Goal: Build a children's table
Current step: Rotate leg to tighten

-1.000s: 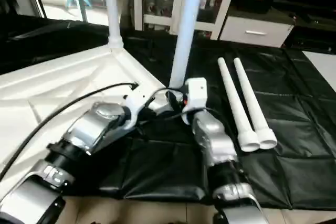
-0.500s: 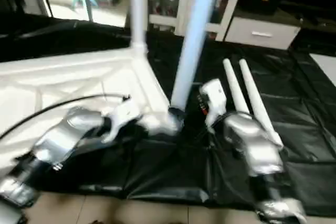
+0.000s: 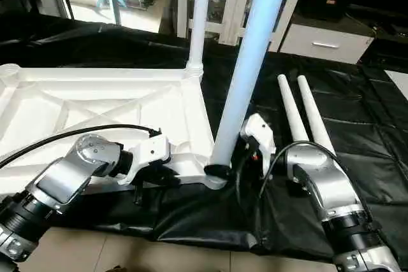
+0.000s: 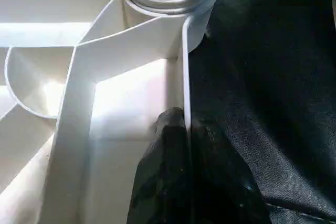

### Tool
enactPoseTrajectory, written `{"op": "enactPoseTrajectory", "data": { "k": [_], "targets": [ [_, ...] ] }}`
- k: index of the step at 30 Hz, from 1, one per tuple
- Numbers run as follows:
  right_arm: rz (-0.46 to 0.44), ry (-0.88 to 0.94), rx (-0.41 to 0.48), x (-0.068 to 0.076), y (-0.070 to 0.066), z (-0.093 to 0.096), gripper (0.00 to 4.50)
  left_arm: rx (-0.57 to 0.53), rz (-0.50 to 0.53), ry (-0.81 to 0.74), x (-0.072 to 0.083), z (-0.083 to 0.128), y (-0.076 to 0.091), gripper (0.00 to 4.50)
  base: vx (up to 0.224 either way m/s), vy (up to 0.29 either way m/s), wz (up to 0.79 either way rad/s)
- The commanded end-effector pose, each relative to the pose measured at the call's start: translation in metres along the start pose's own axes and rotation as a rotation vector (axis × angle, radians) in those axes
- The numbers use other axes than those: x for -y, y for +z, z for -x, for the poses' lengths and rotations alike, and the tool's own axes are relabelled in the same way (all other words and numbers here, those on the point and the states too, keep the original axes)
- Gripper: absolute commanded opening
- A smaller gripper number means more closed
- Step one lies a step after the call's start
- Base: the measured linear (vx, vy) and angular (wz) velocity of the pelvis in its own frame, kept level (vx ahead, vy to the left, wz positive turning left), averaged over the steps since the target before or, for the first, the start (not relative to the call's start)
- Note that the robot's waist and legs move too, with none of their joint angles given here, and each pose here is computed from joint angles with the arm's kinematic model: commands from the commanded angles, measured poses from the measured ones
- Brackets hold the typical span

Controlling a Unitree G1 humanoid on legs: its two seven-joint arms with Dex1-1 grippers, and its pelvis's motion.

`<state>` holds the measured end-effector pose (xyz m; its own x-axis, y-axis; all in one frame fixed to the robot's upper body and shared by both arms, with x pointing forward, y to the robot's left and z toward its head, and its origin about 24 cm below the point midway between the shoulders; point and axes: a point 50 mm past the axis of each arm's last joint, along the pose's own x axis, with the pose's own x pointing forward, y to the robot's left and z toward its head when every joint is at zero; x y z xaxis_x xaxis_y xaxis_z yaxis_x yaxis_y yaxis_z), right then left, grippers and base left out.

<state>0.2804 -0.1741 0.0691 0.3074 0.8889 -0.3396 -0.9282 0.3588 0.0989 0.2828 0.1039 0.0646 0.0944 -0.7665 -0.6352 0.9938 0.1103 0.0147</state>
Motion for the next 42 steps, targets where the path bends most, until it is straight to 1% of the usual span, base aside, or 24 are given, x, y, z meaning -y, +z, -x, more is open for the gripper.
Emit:
{"op": "enactPoseTrajectory", "data": {
  "k": [1,3,6,7,8,9,13,14,22,23,24,32,34,36,37,38,39,40,42],
  "targets": [
    [0.025,0.020,-0.017,-0.002,0.001,0.004,4.21,0.030,-0.053,-0.057,0.006,-0.003,0.011,0.00,0.000,0.000,0.00],
    [0.023,0.025,-0.019,-0.003,0.000,0.005,4.13,0.030,-0.052,-0.057,0.006,-0.003,0.011,0.00,0.000,0.000,0.00],
    [0.021,0.030,-0.021,-0.003,-0.001,0.006,3.80,0.026,-0.052,-0.056,0.006,-0.002,0.011,0.00,0.000,0.000,0.00],
    [0.020,0.034,-0.021,-0.003,-0.001,0.006,3.77,0.025,-0.051,-0.056,0.006,-0.002,0.010,0.00,0.000,0.000,0.00],
    [0.020,0.036,-0.021,-0.003,-0.001,0.006,3.61,0.025,-0.051,-0.055,0.006,-0.002,0.010,0.00,0.000,0.000,0.00],
    [0.018,0.039,-0.020,-0.004,-0.002,0.007,3.61,0.024,-0.051,-0.054,0.006,-0.002,0.010,0.00,0.000,0.000,0.00],
    [0.014,0.047,-0.021,-0.005,-0.003,0.007,3.18,0.023,-0.050,-0.053,0.005,-0.002,0.010,0.00,0.000,0.000,0.00],
    [0.013,0.049,-0.021,-0.005,-0.003,0.007,3.18,0.023,-0.050,-0.052,0.005,-0.002,0.010,0.00,0.000,0.000,0.00],
    [0.006,0.072,-0.026,-0.007,-0.004,0.007,2.44,0.019,-0.046,-0.055,0.005,-0.001,0.009,0.00,0.000,0.000,0.00],
    [0.005,0.073,-0.027,-0.007,-0.005,0.007,2.44,0.018,-0.045,-0.055,0.005,-0.001,0.008,0.00,0.000,0.000,0.00],
    [0.003,0.075,-0.028,-0.007,-0.005,0.007,2.25,0.016,-0.045,-0.057,0.005,-0.001,0.008,0.00,0.000,0.000,0.00],
    [-0.016,0.076,-0.035,-0.008,-0.010,0.007,2.07,0.009,-0.041,-0.051,0.004,0.000,0.007,0.00,0.000,0.000,0.00],
    [-0.022,0.015,-0.039,-0.004,-0.014,0.003,2.06,0.000,-0.026,-0.013,-0.001,-0.001,0.006,0.00,0.000,0.000,0.00],
    [-0.032,-0.117,-0.057,0.006,-0.020,-0.002,2.04,0.000,0.005,0.068,-0.010,-0.003,0.006,0.00,0.000,0.000,0.00],
    [-0.032,-0.117,-0.057,0.006,-0.020,-0.002,2.04,0.000,0.005,0.068,-0.010,-0.003,0.006,0.00,0.000,0.000,0.00],
    [-0.089,-0.313,-0.102,0.020,-0.032,-0.010,2.01,0.013,0.061,0.213,-0.026,-0.006,0.009,0.00,0.000,0.000,0.00],
    [-0.089,-0.313,-0.102,0.020,-0.032,-0.010,2.00,0.013,0.061,0.213,-0.026,-0.006,0.009,0.00,0.000,0.000,0.00],
    [-0.128,-0.391,-0.118,0.024,-0.038,-0.015,1.99,0.015,0.092,0.282,-0.034,-0.008,0.011,0.00,0.000,0.000,0.00],
    [-0.191,-0.522,-0.128,0.029,-0.044,-0.026,1.99,0.013,0.153,0.379,-0.045,-0.011,0.014,0.00,0.000,0.000,0.00]
  ]
}}
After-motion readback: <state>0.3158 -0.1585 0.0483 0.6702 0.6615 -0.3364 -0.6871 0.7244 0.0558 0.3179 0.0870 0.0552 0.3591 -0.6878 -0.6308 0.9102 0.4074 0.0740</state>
